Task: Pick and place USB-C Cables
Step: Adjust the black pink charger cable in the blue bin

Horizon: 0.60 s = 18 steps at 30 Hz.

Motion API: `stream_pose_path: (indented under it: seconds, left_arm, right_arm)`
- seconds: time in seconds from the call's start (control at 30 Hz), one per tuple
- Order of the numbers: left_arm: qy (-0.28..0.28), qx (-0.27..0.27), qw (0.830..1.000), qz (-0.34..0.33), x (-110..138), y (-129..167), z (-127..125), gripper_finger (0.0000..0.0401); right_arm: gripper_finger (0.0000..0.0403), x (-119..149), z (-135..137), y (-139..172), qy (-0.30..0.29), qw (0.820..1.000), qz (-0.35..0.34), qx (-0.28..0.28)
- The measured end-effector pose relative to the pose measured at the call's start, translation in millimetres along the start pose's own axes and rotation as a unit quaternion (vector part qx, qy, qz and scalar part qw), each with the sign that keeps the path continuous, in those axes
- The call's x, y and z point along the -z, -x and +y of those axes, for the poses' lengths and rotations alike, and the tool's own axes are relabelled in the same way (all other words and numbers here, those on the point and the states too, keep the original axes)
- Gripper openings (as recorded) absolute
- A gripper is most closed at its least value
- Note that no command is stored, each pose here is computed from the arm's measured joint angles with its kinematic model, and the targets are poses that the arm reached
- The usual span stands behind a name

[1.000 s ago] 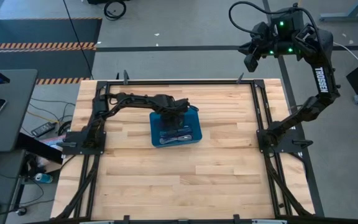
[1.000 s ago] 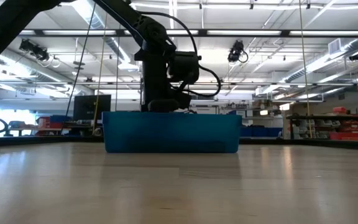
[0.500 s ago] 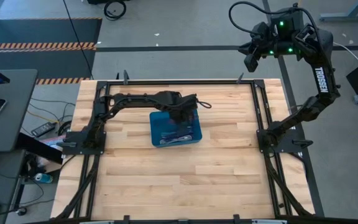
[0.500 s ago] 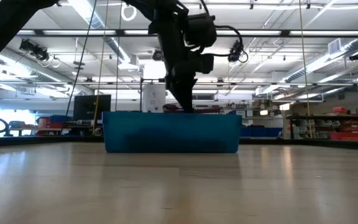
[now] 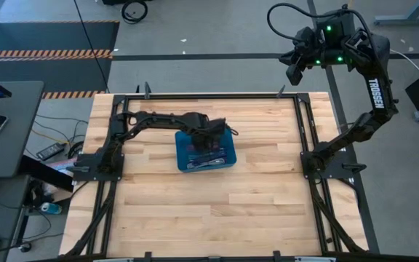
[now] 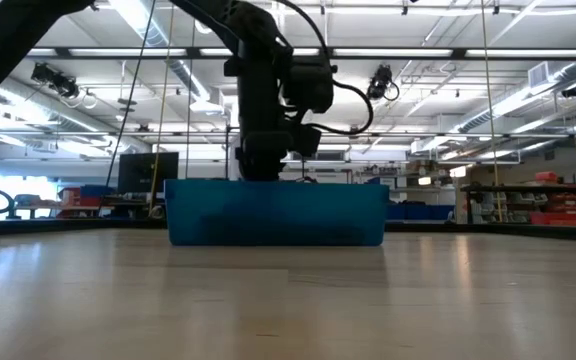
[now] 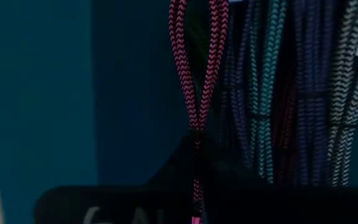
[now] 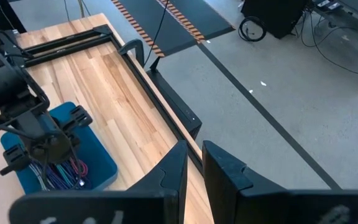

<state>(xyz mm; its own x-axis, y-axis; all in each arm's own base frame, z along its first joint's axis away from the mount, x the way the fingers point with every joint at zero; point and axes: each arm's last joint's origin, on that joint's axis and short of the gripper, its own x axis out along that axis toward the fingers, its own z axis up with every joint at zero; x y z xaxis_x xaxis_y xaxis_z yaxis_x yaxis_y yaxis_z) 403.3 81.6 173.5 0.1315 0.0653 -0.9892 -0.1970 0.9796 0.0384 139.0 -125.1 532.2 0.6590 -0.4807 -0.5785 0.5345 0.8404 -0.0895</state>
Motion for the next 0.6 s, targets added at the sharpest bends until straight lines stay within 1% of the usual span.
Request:
stream_pose_path:
  seconds: [0.17, 0.37, 0.43, 0.6]
  left_arm:
    - [0.009, 0.019, 1.0, 0.002, 4, -8, -1, 0.0009]
    - [0.011, 0.015, 1.0, -0.024, -2, -6, 0, 0.001]
    - [0.012, 0.012, 0.999, -0.033, -5, -2, 0, 0.0026]
    - [0.012, 0.011, 0.999, -0.047, -12, 7, 1, 0.0082]
  right_arm:
    - [0.0055, 0, 0, 0, 0.0, 1.0, 0.0, 0.0]
    - [0.0055, 0, 0, 0, 0.0, 1.0, 0.0, 0.0]
    - [0.0055, 0, 0, 0, 0.0, 1.0, 0.0, 0.0]
    - [0.0055, 0, 0, 0, 0.0, 1.0, 0.0, 0.0]
